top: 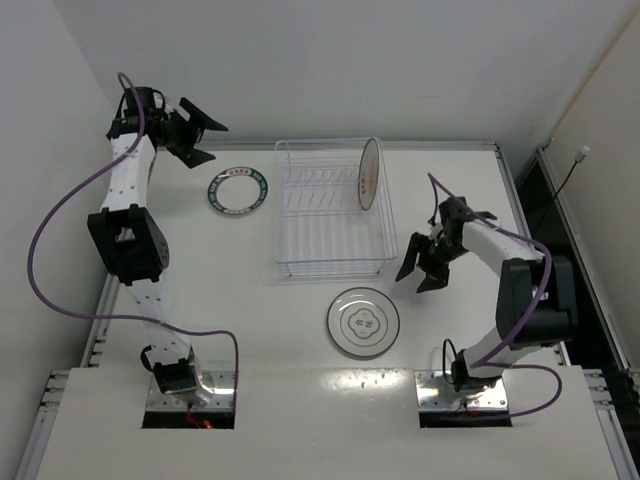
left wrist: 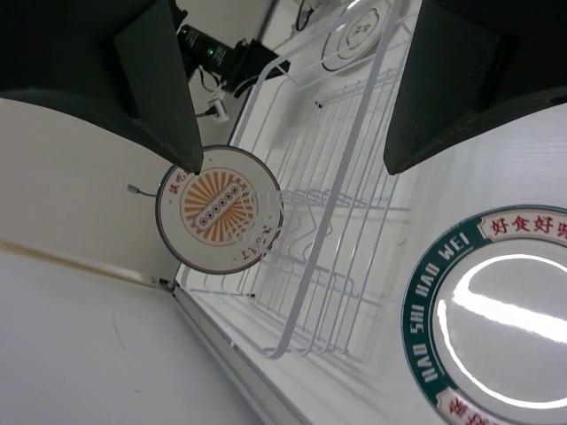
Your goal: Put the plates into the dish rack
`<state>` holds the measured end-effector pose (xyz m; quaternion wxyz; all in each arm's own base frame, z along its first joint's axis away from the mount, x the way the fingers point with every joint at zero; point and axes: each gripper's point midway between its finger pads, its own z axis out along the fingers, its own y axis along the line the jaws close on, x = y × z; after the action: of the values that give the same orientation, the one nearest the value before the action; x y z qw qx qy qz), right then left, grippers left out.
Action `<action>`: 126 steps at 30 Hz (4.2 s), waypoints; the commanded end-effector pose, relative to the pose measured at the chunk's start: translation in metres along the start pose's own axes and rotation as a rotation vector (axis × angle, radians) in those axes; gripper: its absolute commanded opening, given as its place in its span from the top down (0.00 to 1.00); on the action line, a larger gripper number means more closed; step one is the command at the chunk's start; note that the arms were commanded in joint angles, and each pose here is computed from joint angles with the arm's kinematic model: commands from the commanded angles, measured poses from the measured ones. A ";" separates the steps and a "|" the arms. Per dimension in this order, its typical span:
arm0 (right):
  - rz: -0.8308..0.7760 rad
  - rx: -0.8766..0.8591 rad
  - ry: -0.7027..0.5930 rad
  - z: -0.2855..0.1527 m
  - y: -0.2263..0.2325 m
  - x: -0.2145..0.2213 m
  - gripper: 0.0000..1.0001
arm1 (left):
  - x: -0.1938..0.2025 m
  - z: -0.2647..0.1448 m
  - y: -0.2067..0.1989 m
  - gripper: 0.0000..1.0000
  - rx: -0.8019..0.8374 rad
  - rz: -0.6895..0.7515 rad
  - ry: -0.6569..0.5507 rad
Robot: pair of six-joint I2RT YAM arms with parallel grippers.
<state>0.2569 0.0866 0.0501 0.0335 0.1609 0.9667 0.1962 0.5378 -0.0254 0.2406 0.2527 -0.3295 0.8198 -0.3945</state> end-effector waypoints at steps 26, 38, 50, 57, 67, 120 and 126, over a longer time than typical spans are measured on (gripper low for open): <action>-0.142 -0.114 0.026 0.058 -0.025 0.122 1.00 | 0.119 -0.180 -0.018 0.19 0.007 0.188 -0.164; -0.392 -0.090 -0.450 -0.159 0.050 0.072 1.00 | 0.089 -0.192 0.006 0.09 -0.219 0.234 -0.270; -0.247 0.045 -0.973 -0.298 0.116 -0.063 1.00 | 0.087 -0.192 0.009 0.09 -0.252 0.207 -0.260; -0.228 0.173 -1.167 -0.302 0.192 -0.113 1.00 | 0.082 -0.189 0.016 0.09 -0.302 0.154 -0.257; -0.361 0.559 -1.286 -0.231 0.266 -0.166 1.00 | 0.071 -0.181 0.011 0.09 -0.323 0.155 -0.215; -0.466 0.676 -1.048 -0.092 0.225 -0.197 1.00 | 0.067 -0.181 0.016 0.07 -0.343 0.180 -0.219; -0.480 0.572 -0.897 -0.036 0.215 -0.189 1.00 | 0.067 -0.181 0.016 0.07 -0.343 0.180 -0.219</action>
<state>0.4939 0.1857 0.1901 0.4500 -0.0044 0.8640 -0.2256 0.3702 0.0155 0.3079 0.2932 -0.3392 0.8735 -0.1896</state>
